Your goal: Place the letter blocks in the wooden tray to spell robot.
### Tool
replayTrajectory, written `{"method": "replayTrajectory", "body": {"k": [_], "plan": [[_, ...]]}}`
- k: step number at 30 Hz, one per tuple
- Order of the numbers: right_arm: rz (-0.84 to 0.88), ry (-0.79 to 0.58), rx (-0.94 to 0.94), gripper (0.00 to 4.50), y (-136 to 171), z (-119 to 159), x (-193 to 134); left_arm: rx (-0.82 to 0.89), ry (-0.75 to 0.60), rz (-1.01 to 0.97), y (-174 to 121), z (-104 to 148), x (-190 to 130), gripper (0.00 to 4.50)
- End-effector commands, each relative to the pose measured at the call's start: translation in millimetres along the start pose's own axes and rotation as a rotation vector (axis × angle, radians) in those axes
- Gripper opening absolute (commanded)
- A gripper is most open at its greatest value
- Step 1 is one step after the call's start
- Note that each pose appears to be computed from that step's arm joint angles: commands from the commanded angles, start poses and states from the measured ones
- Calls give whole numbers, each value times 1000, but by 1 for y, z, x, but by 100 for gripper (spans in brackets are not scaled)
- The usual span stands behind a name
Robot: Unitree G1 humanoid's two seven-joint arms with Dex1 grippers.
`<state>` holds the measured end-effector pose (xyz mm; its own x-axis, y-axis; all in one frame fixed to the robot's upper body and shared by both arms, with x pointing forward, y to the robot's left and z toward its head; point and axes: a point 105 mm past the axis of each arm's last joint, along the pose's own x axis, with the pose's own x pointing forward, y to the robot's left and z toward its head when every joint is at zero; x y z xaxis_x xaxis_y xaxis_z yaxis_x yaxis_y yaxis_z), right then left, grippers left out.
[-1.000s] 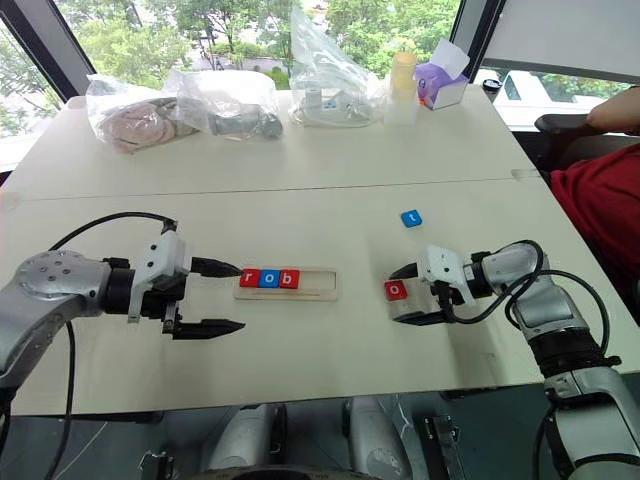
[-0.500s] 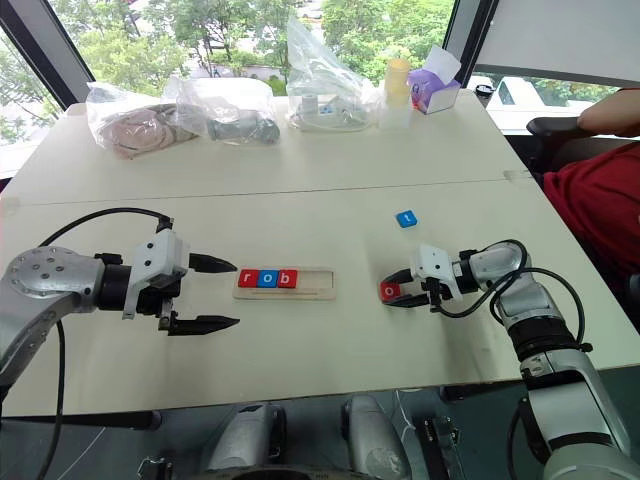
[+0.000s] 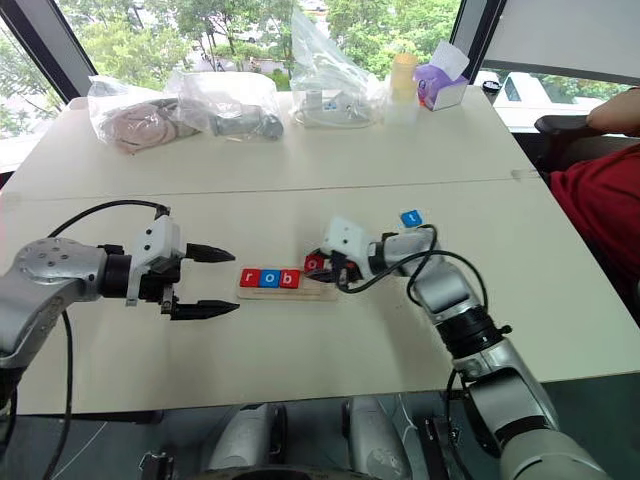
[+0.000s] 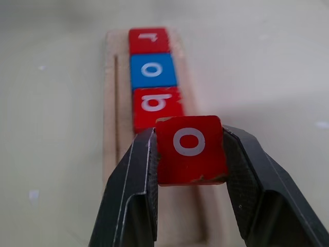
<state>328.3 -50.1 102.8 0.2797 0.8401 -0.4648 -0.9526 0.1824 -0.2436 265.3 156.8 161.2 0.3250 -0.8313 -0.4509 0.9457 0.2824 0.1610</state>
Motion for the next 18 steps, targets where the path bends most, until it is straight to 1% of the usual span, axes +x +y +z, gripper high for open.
{"method": "replayTrajectory", "body": {"k": [1,11,18], "plan": [[-16,-10,-42,118,1,13,-3,20,-18,37,3,7,-6,450],[32,-1,-36,118,11,12,0,7,-24,46,-2,3,0,450],[28,4,-31,118,9,10,4,2,-22,51,-3,2,3,450]]}}
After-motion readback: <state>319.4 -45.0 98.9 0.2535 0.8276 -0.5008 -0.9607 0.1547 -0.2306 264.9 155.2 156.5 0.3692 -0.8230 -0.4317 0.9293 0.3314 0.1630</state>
